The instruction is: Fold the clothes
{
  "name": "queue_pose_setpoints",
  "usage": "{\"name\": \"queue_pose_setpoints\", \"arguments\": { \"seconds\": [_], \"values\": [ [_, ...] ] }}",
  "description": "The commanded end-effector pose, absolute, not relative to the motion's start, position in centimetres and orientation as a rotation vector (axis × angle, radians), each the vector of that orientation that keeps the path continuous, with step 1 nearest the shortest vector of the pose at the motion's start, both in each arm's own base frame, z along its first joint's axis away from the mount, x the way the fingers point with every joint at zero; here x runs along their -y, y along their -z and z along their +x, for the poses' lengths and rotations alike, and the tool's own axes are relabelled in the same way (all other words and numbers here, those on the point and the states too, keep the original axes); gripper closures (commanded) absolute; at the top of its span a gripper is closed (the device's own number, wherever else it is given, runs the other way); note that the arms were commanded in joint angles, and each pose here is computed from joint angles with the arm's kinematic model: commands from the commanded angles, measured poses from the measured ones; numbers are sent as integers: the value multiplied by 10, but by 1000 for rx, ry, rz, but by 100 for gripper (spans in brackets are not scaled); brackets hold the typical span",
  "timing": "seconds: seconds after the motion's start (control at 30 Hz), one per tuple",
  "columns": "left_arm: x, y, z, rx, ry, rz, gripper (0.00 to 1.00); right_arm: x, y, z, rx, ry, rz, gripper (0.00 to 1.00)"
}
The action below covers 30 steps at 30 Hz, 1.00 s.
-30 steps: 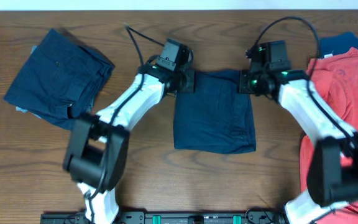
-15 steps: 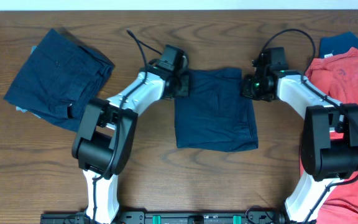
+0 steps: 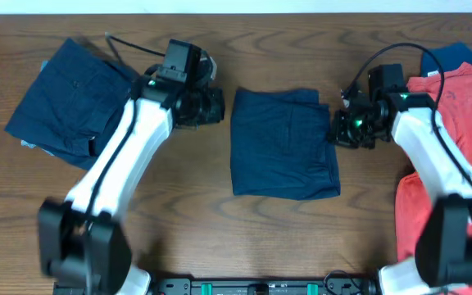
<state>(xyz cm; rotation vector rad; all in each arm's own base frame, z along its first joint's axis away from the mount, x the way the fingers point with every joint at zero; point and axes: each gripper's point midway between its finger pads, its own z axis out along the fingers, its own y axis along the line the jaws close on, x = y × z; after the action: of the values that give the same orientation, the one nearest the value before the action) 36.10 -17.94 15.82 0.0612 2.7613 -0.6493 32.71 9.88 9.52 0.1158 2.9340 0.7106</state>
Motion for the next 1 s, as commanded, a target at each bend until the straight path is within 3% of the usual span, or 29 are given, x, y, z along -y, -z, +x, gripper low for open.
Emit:
{"name": "queue_pose_setpoints", "arguments": {
  "seconds": [0.0,0.23,0.5,0.73,0.97],
  "values": [
    [195,-155,329,-2850,667,163,83,-114,-101,302,-3000,-690,7,97],
    [236,-98,273,-3000,651,342,83,-122,-68,271,-3129,-561,-63,96],
    [239,-16,236,-3205,548,268,87,-111,-2,250,-3183,-488,94,95],
    [201,3,248,-3260,366,125,88,-71,27,225,-3266,-227,323,98],
    [172,-11,286,-3199,388,20,88,-82,4,230,-3246,-367,141,98]
  ]
}}
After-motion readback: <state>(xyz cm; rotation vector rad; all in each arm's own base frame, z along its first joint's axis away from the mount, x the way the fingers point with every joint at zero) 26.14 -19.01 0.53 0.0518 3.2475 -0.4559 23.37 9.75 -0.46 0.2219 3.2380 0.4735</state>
